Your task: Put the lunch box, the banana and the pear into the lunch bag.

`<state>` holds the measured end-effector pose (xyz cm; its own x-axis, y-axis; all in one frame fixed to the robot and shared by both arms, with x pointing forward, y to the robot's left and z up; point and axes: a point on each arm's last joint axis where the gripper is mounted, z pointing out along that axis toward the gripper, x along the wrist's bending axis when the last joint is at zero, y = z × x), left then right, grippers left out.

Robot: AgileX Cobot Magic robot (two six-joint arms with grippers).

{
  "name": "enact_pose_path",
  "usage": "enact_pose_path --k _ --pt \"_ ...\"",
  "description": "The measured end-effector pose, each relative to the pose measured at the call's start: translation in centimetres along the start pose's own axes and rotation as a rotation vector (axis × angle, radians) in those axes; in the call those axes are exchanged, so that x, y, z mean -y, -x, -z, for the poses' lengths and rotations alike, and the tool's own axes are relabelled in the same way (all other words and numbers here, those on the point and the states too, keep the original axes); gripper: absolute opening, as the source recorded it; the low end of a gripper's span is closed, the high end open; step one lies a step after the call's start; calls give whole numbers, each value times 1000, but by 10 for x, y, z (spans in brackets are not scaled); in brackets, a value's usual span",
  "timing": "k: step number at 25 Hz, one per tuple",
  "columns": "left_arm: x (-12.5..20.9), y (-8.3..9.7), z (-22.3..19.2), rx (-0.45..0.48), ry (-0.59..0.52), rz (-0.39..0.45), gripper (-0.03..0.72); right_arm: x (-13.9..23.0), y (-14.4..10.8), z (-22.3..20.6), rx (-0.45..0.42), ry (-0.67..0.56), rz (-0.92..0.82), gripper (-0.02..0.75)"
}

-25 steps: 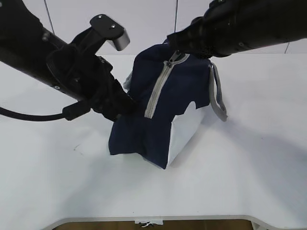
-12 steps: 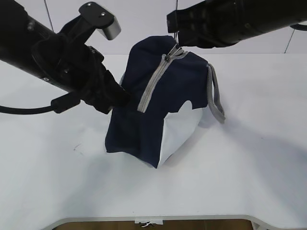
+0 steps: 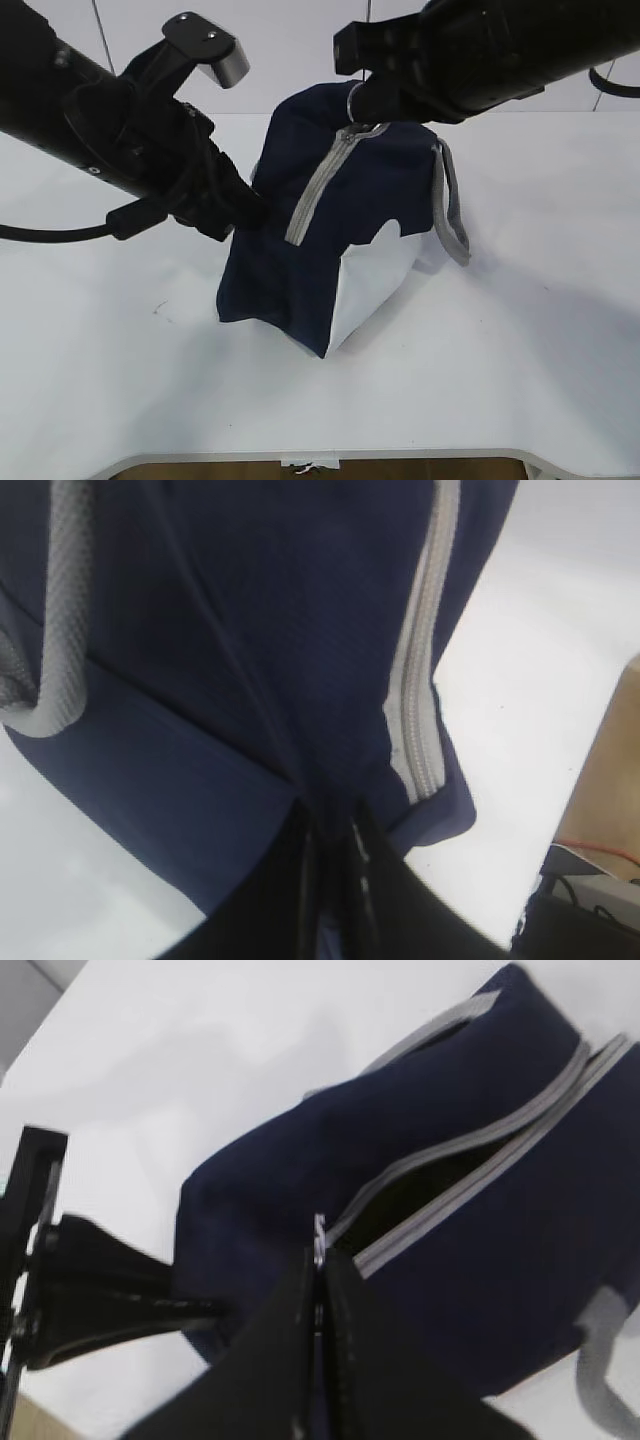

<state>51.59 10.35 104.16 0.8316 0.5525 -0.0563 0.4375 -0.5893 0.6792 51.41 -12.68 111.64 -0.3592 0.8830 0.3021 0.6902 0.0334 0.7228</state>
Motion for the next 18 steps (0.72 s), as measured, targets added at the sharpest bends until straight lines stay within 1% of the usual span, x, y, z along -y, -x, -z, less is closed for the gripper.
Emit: enact_pose_path --k 5,9,14,18 --pt "1 1 0 15 -8 5 0 0 0 0 -5 0 12 1" --pt "2 2 0 24 -25 -2 0 -3 0 0 4 27 38 1" --pt "2 3 3 20 -26 -15 0 -7 8 1 31 47 44 1" --pt "0 4 9 14 -9 -22 0 -12 26 3 72 62 10 1"
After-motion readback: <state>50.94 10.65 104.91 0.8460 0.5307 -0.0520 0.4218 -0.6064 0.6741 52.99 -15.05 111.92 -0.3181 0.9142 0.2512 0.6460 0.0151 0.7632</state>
